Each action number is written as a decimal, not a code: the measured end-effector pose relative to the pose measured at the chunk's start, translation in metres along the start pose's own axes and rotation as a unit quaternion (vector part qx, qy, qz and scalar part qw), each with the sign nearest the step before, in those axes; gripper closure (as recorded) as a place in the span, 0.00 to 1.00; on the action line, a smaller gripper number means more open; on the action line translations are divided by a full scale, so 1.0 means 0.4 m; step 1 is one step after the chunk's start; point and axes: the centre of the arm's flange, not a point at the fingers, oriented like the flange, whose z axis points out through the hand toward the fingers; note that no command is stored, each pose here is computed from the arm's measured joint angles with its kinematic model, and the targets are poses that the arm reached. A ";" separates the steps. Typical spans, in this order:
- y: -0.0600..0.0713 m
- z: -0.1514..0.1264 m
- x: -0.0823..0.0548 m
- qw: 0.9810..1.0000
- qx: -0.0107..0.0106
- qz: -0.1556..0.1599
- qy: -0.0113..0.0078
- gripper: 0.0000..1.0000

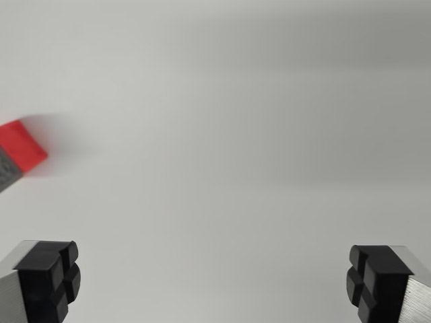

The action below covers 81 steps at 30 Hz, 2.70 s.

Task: Destack cube

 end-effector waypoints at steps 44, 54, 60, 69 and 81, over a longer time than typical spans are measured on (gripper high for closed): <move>-0.136 0.154 -0.236 0.991 0.002 -0.132 0.007 0.00; -0.178 0.201 -0.307 0.985 0.002 -0.172 0.009 0.00; -0.205 0.231 -0.353 0.980 0.003 -0.197 0.010 0.00; -0.246 0.282 -0.428 0.971 0.002 -0.238 0.012 0.00; -0.300 0.348 -0.525 0.957 0.002 -0.290 0.014 0.00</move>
